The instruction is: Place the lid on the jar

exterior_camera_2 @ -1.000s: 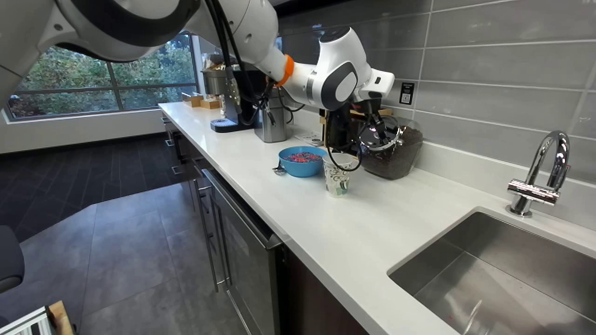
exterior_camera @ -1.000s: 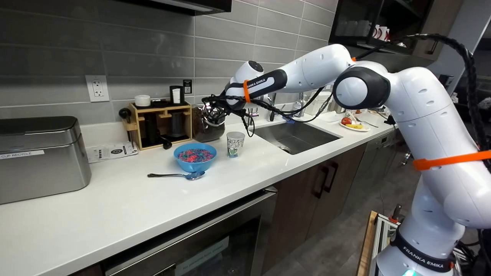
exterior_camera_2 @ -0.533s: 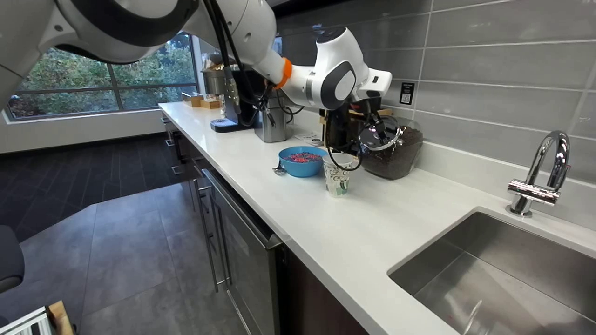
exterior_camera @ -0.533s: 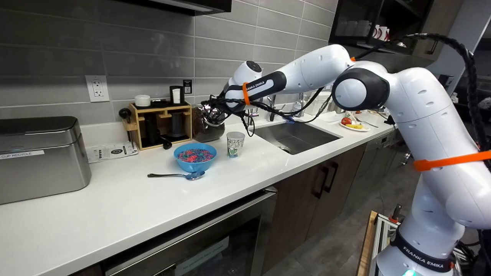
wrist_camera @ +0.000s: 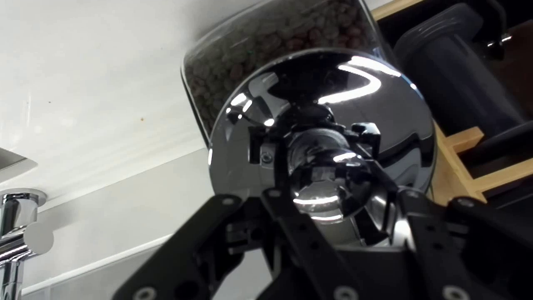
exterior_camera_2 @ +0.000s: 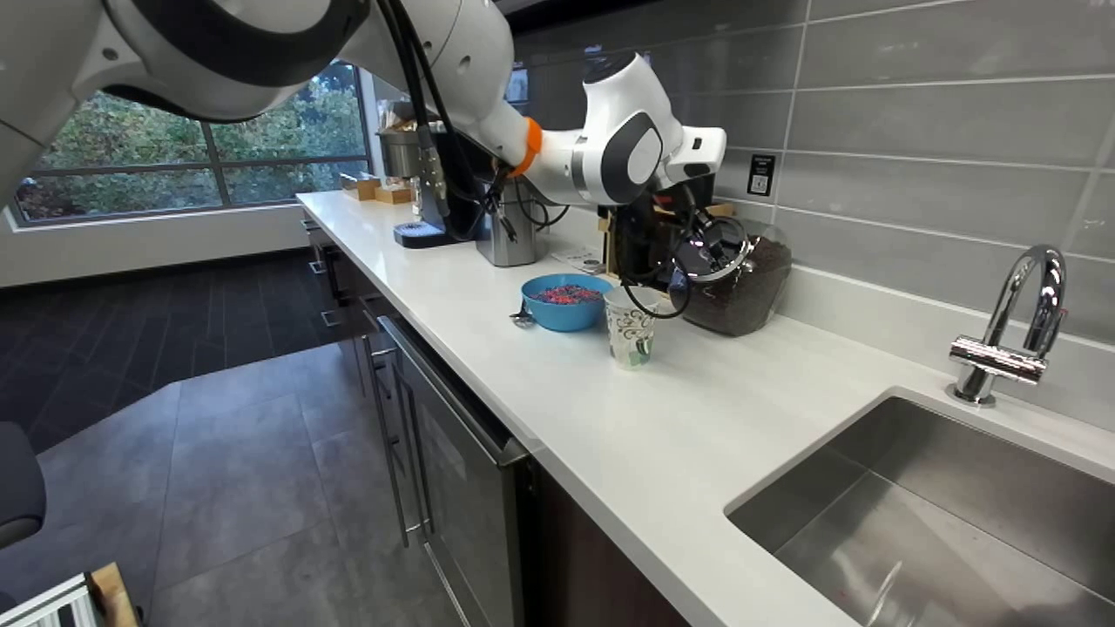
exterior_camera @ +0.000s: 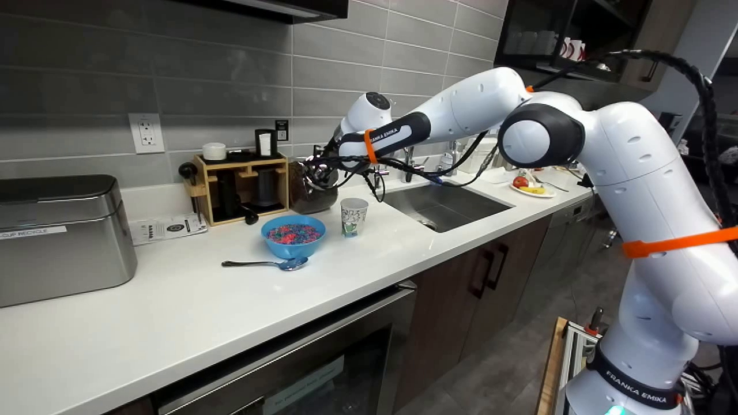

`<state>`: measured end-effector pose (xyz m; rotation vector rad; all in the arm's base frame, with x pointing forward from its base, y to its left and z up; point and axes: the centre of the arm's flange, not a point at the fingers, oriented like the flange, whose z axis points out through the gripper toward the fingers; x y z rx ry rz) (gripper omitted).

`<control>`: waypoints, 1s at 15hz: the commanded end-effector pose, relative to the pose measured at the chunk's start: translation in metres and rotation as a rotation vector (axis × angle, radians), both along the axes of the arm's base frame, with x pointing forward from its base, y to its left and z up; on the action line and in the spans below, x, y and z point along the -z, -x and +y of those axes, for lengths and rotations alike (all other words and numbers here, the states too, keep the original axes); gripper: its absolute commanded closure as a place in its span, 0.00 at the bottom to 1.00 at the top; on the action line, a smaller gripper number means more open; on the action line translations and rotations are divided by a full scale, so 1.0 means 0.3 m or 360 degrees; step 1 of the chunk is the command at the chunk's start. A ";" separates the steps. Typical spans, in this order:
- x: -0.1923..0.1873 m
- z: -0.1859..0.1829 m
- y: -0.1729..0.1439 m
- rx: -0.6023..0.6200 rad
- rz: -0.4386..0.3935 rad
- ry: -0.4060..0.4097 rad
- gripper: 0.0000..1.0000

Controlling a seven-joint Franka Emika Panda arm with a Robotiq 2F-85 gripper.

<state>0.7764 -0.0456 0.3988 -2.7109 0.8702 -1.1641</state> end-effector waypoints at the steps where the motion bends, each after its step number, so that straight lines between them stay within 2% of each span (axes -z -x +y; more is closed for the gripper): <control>1: 0.038 0.010 -0.049 -0.0049 -0.0076 0.0097 0.79; 6: 0.043 0.008 -0.050 -0.0066 -0.0064 0.0109 0.79; 7: 0.043 0.008 -0.050 -0.0067 -0.0063 0.0107 0.62; 8: 0.043 0.008 -0.050 -0.0067 -0.0062 0.0106 0.52; 9: 0.043 0.008 -0.050 -0.0068 -0.0063 0.0106 0.46; 10: 0.044 0.008 -0.051 -0.0069 -0.0064 0.0107 0.44; 11: 0.045 0.009 -0.050 -0.0070 -0.0064 0.0105 0.36; 12: 0.047 0.011 -0.055 -0.0072 -0.0075 0.0106 0.23; 13: 0.050 0.014 -0.056 -0.0075 -0.0085 0.0110 0.19; 15: 0.055 0.017 -0.062 -0.0079 -0.0101 0.0110 0.05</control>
